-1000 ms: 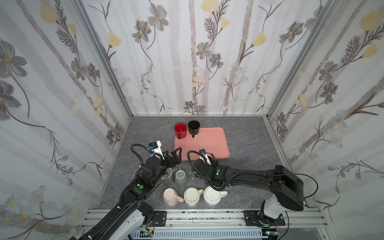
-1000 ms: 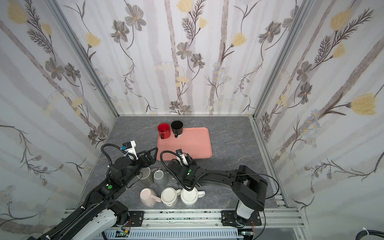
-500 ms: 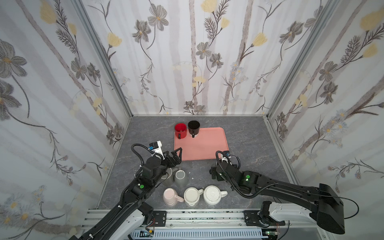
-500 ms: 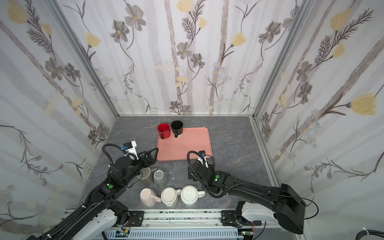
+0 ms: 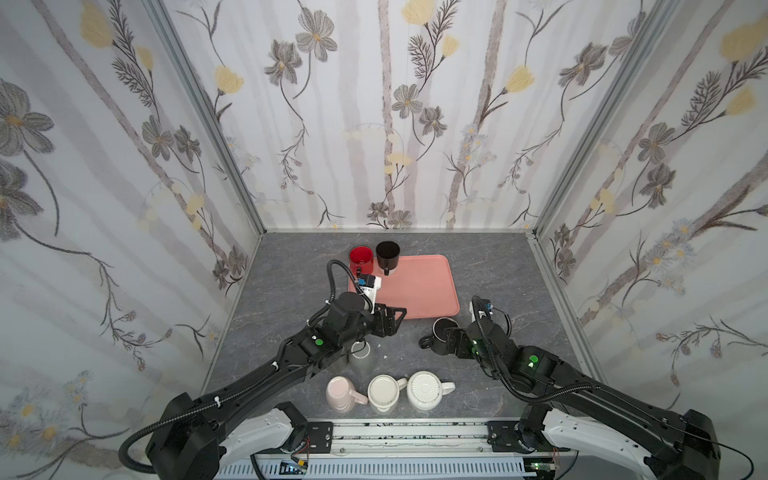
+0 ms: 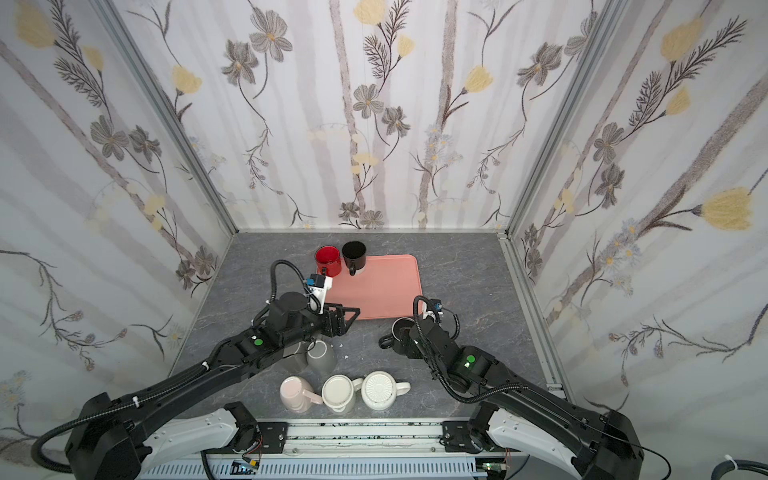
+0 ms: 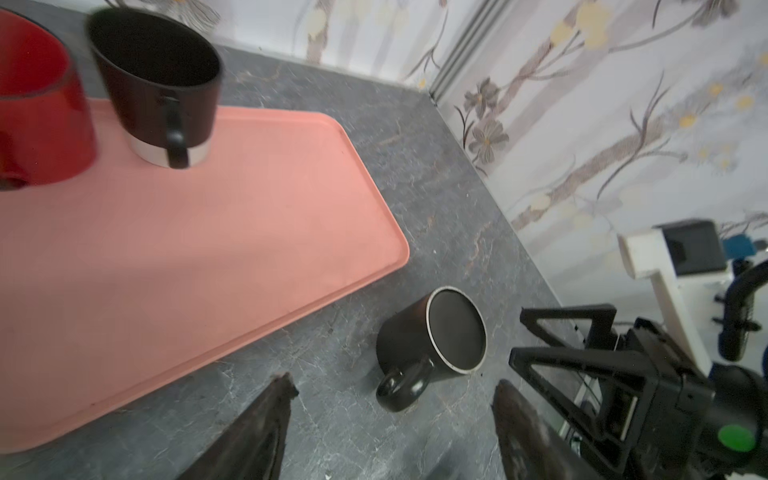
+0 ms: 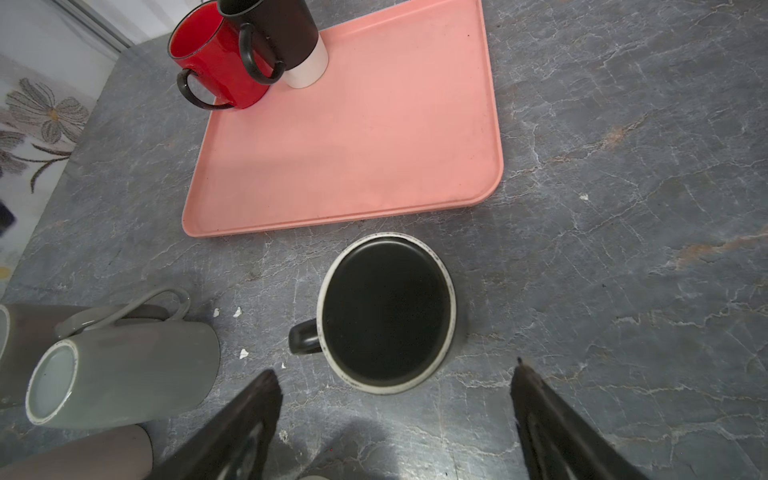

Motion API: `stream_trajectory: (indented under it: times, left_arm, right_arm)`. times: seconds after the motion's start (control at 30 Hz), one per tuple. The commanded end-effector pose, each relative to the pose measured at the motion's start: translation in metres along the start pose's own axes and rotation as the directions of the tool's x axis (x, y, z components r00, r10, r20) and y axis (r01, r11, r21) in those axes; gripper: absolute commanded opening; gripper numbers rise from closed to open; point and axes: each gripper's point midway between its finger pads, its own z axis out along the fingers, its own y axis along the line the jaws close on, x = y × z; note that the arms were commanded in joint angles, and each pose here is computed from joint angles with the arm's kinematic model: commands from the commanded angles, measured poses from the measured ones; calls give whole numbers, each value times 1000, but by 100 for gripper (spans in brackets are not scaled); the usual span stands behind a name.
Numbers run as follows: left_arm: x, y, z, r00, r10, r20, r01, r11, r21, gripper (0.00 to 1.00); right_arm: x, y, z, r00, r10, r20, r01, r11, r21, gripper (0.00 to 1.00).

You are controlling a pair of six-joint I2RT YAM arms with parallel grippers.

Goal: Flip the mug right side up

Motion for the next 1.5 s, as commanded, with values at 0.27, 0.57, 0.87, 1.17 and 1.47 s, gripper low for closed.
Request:
stream_trajectory:
  times: [0.27, 0.57, 0.87, 1.17, 1.47]
  left_arm:
    - [60, -18, 50, 953, 257, -158, -265, 964, -29, 68]
    - [84, -21, 81, 911, 368, -185, -378, 926, -18, 66]
    - [90, -13, 99, 867, 452, -209, -474, 878, -69, 50]
    - [89, -13, 111, 838, 502, -213, -526, 847, -78, 37]
    - [94, -17, 116, 817, 534, -218, -556, 829, -52, 21]
  right_arm:
    - [-6, -6, -3, 998, 47, 30, -46, 998, -38, 87]
    - [-12, -4, -9, 997, 49, 58, -44, 996, -81, 87]
    - [-17, -16, -9, 994, 77, 77, -71, 994, -77, 87]
    - [-18, -19, -10, 994, 81, 80, -74, 994, -85, 87]
    - [-15, -25, -8, 993, 90, 70, -84, 993, -82, 87]
